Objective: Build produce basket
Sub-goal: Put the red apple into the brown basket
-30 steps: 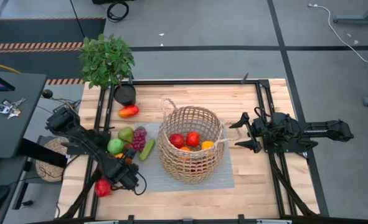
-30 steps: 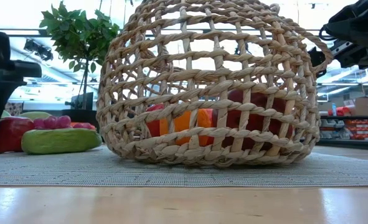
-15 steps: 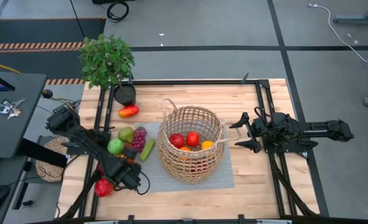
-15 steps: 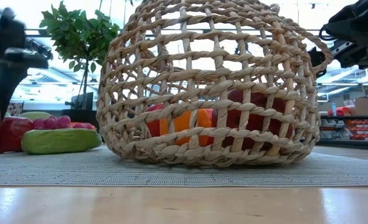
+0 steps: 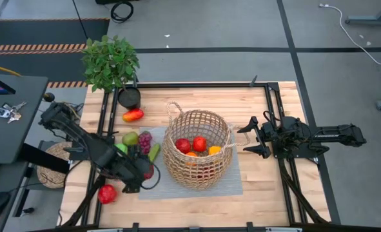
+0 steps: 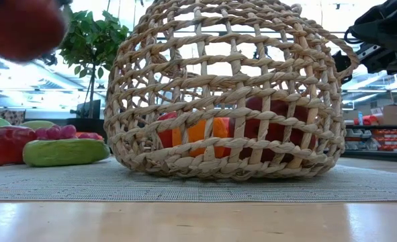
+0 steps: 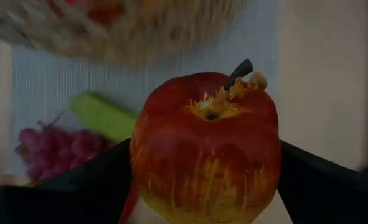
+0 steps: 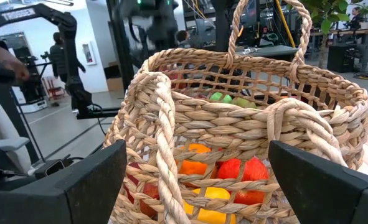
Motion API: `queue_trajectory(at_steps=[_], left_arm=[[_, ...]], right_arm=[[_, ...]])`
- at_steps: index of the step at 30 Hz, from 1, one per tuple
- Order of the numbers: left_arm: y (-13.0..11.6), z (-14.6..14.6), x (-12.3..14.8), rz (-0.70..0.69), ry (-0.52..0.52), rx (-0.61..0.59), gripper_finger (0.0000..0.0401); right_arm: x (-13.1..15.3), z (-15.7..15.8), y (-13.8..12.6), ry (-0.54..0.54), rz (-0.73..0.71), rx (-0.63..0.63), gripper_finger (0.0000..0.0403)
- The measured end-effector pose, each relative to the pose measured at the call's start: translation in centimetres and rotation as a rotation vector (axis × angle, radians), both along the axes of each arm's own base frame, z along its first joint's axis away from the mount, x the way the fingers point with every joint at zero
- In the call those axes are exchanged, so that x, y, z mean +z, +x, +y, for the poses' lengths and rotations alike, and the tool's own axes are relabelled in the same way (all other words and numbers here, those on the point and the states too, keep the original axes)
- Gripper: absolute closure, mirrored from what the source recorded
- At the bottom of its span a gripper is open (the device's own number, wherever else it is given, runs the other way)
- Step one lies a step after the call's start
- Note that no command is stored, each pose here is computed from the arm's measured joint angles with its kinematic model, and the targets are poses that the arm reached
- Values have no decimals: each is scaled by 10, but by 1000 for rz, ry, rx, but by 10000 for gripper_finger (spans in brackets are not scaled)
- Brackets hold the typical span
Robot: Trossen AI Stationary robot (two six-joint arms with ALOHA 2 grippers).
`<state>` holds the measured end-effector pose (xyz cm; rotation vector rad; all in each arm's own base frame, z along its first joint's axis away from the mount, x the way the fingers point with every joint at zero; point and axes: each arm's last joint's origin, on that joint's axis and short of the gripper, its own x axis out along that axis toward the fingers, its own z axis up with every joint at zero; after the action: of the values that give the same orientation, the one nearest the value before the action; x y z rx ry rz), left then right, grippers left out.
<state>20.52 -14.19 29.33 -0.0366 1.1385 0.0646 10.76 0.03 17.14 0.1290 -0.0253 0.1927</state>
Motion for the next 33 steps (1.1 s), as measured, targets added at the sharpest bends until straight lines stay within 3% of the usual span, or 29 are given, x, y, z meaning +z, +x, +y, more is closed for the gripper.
queue_trajectory(at_steps=[4,8,17,33], left_arm=[[-3,4,31,-188,-134,129,60],[-9,10,55,-334,-251,182,60],[-12,31,87,-549,-338,226,60],[-4,51,102,-641,-483,277,60]], right_arm=[[0,0,0,0,0,0,9],[0,0,0,0,0,0,9],[0,0,0,0,0,0,9],[0,0,0,0,0,0,9]])
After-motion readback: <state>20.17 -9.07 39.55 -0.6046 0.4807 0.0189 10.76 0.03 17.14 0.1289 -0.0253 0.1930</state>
